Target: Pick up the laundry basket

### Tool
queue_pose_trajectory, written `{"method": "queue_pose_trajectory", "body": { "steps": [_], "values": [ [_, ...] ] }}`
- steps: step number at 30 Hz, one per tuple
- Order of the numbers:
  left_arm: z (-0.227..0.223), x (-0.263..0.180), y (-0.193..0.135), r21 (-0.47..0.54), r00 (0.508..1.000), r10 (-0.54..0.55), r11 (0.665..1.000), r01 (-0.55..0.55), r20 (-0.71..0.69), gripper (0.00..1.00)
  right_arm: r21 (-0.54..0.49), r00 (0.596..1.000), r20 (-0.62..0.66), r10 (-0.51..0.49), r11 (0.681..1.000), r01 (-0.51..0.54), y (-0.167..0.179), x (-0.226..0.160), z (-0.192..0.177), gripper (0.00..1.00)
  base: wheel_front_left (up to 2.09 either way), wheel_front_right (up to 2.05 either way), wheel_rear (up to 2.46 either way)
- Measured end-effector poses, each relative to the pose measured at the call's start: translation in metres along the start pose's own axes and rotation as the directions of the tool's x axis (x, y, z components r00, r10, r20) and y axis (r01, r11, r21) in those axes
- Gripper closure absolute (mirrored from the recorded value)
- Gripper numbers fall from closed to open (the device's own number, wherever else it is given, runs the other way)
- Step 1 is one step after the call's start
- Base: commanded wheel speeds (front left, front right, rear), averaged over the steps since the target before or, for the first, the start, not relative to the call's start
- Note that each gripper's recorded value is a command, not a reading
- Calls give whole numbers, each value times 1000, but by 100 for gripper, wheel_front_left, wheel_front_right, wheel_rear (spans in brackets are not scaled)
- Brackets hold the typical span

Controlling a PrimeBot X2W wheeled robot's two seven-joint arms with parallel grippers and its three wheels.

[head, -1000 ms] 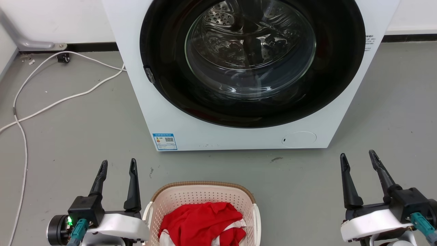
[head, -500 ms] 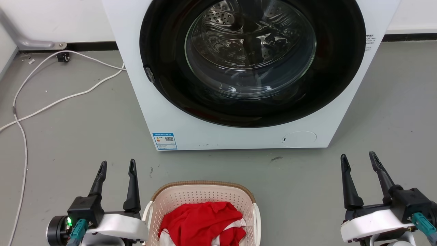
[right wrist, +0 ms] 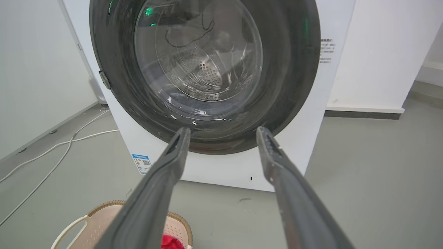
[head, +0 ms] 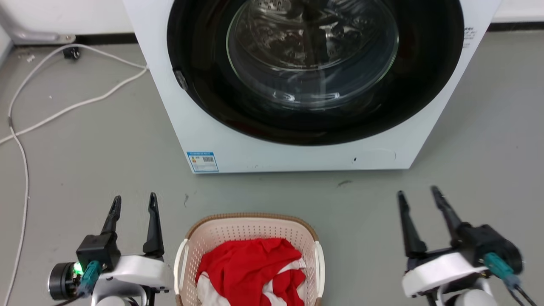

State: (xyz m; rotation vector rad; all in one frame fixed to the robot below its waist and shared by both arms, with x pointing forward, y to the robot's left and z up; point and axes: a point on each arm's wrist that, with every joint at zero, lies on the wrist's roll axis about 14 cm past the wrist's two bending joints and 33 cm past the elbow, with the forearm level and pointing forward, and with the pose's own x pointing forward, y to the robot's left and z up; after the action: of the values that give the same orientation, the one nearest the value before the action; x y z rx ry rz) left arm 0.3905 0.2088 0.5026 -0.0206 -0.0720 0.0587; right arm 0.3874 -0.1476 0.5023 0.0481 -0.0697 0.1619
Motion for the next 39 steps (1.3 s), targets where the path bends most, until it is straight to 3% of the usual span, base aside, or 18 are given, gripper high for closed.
{"method": "queue_pose_trajectory", "body": {
  "steps": [8,15,21,26,39],
  "values": [
    [-45,28,14,14,991,-8,1000,10,-133,0,26,983,-144,118,993,-116,34,29,-51,0,0,0,0],
    [-110,42,32,46,945,0,999,16,-326,0,44,929,-307,205,979,-201,55,46,-110,0,0,0,0],
    [-164,43,35,63,876,-12,997,48,-482,0,69,866,-440,238,970,-231,60,48,-161,0,0,0,0],
    [-198,43,34,59,819,-23,996,70,-573,0,89,788,-557,261,963,-256,63,37,-203,0,0,0,0],
    [-260,36,27,33,688,-47,994,103,-724,0,184,635,-716,292,955,-232,69,15,-270,0,0,0,0]
  ]
}}
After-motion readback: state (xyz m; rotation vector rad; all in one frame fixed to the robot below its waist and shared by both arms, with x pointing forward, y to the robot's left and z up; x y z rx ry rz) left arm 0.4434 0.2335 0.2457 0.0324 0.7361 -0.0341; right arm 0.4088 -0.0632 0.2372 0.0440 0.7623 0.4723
